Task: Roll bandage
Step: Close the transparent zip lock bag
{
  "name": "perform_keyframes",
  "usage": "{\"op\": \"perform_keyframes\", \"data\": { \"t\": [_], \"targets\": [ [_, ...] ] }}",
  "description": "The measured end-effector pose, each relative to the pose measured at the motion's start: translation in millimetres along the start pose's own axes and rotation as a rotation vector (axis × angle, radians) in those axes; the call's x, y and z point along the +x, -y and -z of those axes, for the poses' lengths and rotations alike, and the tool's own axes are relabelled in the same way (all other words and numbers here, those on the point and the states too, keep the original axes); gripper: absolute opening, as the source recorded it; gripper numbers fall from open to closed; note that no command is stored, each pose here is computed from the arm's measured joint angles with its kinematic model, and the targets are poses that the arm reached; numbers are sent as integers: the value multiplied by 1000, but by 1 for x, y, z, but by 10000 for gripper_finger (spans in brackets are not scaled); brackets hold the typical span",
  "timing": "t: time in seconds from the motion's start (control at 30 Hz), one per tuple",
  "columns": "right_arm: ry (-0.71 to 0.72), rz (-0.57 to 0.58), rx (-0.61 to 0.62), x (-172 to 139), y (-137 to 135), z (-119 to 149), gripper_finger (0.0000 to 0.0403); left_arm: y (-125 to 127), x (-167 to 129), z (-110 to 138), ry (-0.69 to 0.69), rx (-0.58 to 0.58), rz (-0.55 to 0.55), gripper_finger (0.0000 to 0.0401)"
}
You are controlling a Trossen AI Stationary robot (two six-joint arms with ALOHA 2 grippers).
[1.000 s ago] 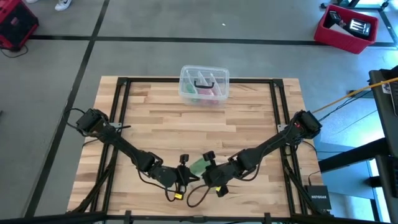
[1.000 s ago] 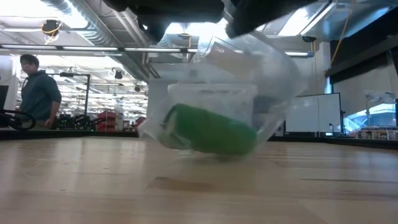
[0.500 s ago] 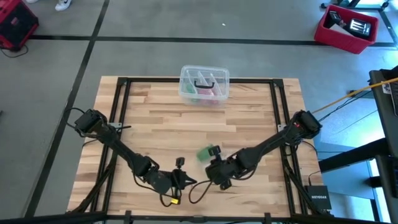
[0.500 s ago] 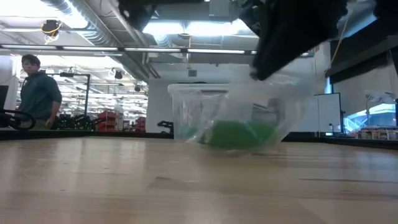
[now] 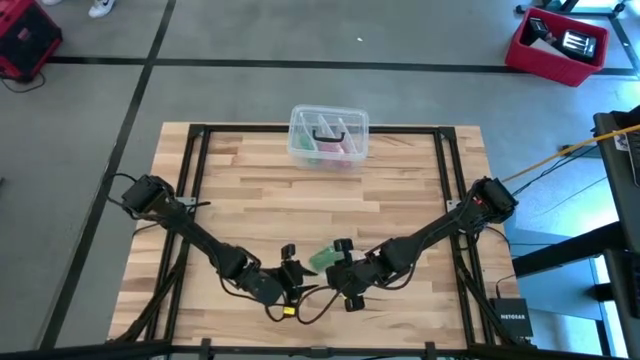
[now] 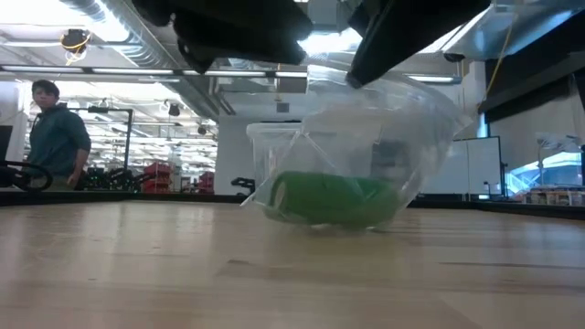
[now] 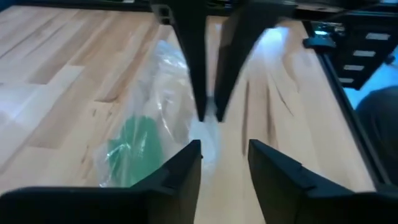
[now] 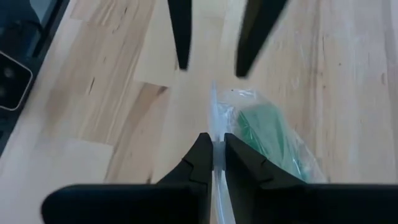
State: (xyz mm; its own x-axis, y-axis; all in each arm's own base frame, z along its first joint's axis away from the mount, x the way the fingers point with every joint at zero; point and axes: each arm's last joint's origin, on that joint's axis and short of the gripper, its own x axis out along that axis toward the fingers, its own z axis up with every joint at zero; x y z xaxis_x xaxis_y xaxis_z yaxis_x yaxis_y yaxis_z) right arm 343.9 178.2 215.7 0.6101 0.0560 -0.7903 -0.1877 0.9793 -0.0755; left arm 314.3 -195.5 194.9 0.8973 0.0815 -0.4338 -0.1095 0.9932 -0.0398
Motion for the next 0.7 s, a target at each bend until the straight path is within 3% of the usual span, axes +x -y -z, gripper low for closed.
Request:
{"op": "perform_keyframes", "data": {
  "t": [0.43,0.57,0.7],
  "targets": [
    [32,-4,40,0,-1,-3,33,-4,19,4,56,6,-53,139],
    [36,2,53,0,0,-3,33,-7,21,4,56,5,-72,112],
    [37,7,82,0,0,-3,33,-8,21,4,54,8,-75,58]
  ]
}}
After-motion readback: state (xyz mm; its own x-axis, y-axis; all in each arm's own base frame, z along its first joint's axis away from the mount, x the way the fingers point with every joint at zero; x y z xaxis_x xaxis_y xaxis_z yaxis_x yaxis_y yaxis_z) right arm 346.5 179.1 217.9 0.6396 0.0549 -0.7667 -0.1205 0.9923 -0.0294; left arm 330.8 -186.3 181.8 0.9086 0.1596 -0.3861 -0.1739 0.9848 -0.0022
